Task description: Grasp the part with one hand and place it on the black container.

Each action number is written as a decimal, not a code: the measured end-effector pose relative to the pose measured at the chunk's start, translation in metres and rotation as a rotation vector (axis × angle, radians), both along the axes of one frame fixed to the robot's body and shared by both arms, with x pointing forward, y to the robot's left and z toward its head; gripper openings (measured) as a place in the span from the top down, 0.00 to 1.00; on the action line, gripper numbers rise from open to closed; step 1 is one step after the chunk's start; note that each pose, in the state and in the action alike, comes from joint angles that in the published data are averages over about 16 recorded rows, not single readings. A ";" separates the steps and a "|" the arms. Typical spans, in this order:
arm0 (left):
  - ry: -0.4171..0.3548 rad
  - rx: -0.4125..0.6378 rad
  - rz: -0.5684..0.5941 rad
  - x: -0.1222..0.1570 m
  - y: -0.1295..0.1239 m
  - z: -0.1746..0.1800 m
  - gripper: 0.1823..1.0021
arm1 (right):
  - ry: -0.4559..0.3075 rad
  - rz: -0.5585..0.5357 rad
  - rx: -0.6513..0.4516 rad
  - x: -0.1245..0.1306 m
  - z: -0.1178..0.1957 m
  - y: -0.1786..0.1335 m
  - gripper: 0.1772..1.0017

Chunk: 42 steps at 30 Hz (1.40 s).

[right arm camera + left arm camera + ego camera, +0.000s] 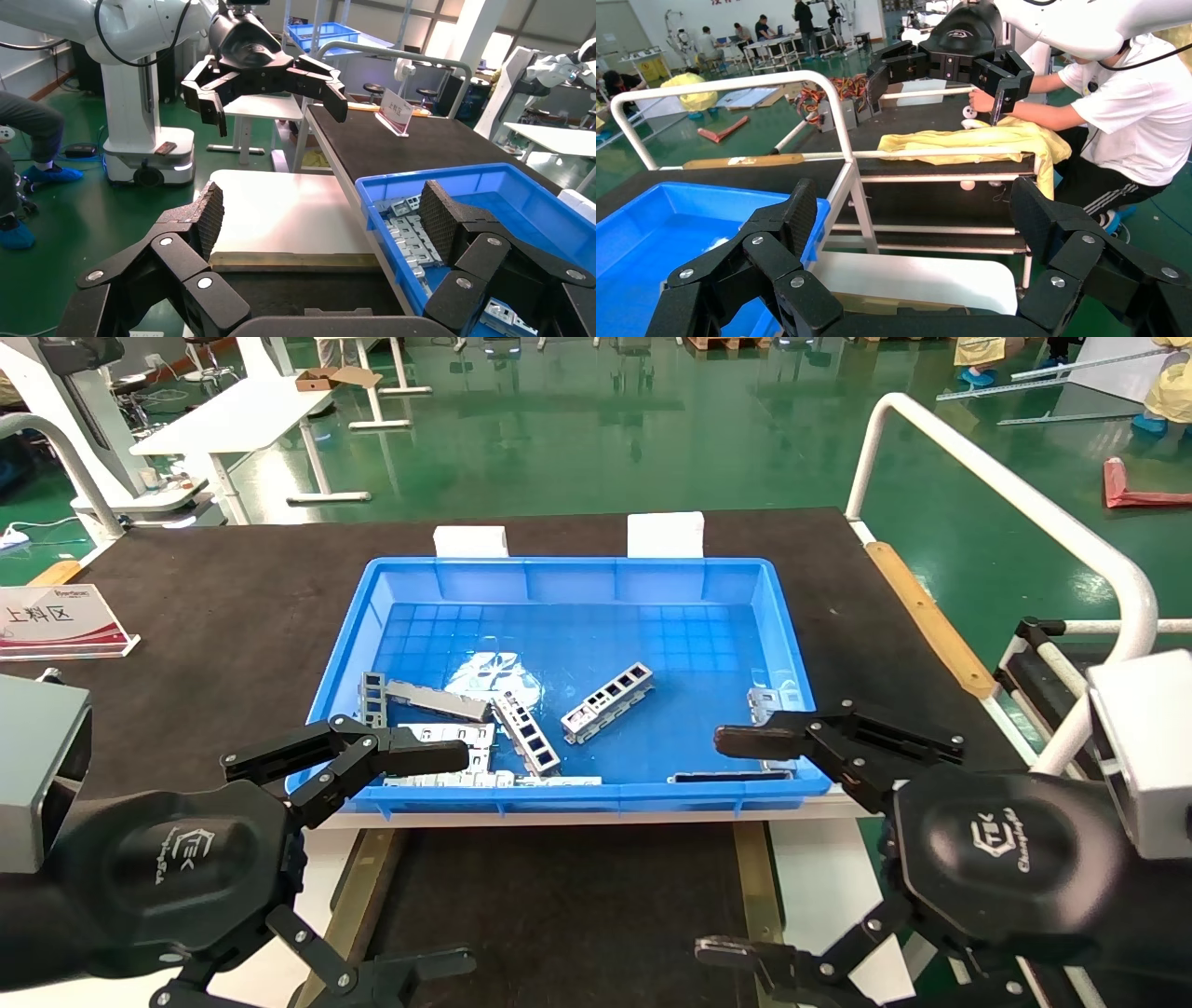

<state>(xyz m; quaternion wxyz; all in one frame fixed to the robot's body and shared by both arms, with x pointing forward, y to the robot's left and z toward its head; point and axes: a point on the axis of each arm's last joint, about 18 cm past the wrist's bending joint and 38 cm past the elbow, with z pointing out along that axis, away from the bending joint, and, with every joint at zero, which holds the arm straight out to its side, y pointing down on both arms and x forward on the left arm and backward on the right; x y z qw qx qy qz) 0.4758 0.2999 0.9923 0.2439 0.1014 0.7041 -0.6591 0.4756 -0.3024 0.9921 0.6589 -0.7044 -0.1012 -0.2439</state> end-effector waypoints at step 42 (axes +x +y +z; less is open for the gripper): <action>0.000 0.000 0.000 0.000 0.000 0.000 0.00 | 0.000 0.000 0.000 0.000 0.000 0.000 0.00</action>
